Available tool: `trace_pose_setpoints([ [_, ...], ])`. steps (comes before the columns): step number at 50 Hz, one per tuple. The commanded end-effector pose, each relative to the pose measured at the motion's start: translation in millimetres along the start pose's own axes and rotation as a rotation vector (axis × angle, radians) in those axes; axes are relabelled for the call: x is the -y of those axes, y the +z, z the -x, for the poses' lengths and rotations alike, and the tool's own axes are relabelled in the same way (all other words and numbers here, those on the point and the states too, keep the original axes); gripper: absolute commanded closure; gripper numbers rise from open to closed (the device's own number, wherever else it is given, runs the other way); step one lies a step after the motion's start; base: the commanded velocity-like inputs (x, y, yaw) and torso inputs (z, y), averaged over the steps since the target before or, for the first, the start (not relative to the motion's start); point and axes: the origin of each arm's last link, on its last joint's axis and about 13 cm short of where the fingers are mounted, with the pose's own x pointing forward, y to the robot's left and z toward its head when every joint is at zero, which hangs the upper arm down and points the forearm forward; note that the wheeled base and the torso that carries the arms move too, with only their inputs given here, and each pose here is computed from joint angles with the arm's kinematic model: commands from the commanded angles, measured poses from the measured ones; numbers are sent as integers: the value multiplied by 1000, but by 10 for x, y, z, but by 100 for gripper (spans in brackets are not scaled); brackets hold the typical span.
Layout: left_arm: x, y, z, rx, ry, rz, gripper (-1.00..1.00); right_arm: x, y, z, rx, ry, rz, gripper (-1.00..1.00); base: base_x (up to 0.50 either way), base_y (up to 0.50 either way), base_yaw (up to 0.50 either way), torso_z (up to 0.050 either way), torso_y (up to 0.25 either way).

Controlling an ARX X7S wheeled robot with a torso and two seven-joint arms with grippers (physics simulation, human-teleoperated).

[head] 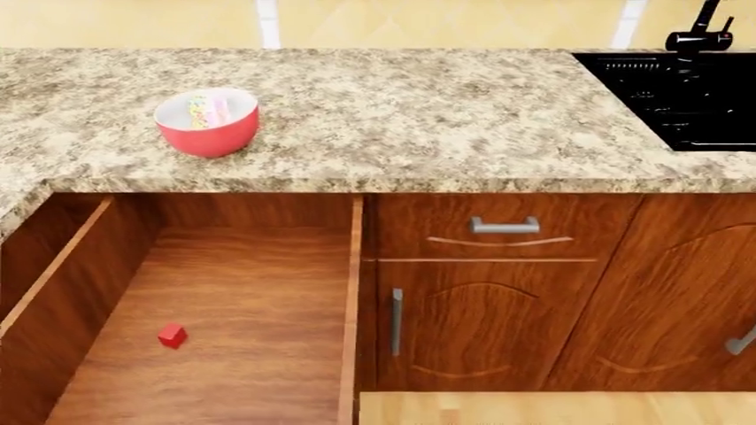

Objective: Place the bar in the bowl and close the drawer.

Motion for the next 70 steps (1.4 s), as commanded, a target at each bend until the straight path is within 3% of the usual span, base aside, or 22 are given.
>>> trace_pose_setpoints([
  [1,15,2,12,-1,-7,0,-100,19,-19,12,-5,0,3,-100,-121,-500,0,0,0],
  [30,36,8,9,0,-15,-3,-100,34,-42,24,-1,6,8,-100,-107,-500,0,0,0],
  [41,23,-7,-10,-3,-10,-2,-100,27,-74,3,15,7,22,-100,350,-413,0,0,0],
  [52,22,-3,11,-1,-14,-3,-100,35,-90,2,8,3,33,-100,480,-192,0,0,0],
  [63,9,-17,18,-4,-25,6,-100,27,-73,74,84,-26,27,-100,0,0,0,0,0],
  [70,-22,-55,134,2,-55,13,-100,42,-165,93,38,-18,42,-100,0,0,83,0,0],
])
